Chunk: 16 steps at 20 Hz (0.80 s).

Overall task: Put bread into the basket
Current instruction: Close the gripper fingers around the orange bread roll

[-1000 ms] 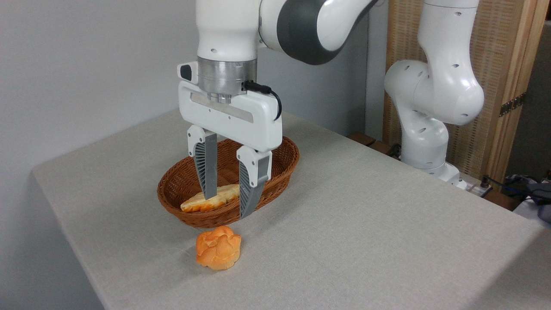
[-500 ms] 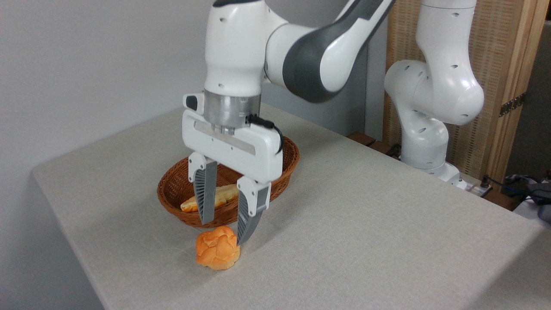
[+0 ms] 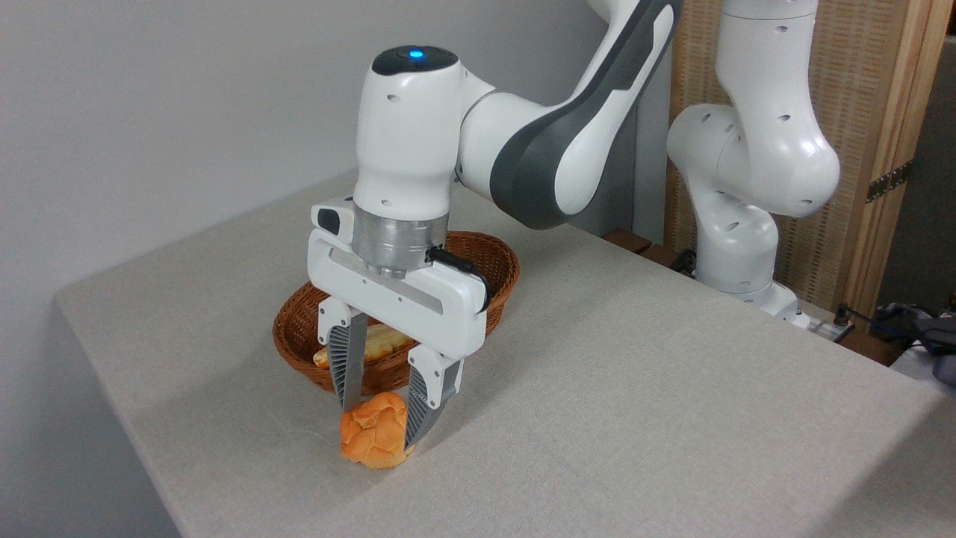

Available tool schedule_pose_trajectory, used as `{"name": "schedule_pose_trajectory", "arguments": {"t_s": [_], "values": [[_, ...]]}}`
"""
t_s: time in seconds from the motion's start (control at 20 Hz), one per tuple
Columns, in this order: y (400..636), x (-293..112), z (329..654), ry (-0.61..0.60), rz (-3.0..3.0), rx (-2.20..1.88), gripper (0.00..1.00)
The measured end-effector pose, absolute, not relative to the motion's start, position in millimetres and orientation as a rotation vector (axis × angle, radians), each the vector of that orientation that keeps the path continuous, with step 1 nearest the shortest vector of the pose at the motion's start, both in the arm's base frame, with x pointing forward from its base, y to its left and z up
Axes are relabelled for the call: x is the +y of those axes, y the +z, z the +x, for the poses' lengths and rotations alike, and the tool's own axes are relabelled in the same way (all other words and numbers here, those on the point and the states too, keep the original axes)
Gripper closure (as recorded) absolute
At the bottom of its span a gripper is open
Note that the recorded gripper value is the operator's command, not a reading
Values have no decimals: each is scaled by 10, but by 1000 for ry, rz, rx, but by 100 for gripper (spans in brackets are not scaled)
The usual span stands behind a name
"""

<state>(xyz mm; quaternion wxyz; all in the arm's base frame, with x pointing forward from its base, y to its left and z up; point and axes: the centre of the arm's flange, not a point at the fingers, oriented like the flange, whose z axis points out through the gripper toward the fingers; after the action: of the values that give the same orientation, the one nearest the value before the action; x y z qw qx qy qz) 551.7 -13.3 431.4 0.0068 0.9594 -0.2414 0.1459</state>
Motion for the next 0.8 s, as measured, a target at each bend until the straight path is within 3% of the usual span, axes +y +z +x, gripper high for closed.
{"name": "schedule_pose_trajectory", "arguments": {"t_s": [0.45, 0.5, 0.6, 0.65, 0.8], "values": [[4125, -183, 5550, 409, 2996, -751, 2], [4121, -184, 5551, 409, 2996, -752, 14], [4119, -187, 5551, 408, 2996, -752, 56], [4119, -190, 5551, 408, 2996, -753, 66], [4118, -197, 5551, 408, 2995, -755, 67]]}}
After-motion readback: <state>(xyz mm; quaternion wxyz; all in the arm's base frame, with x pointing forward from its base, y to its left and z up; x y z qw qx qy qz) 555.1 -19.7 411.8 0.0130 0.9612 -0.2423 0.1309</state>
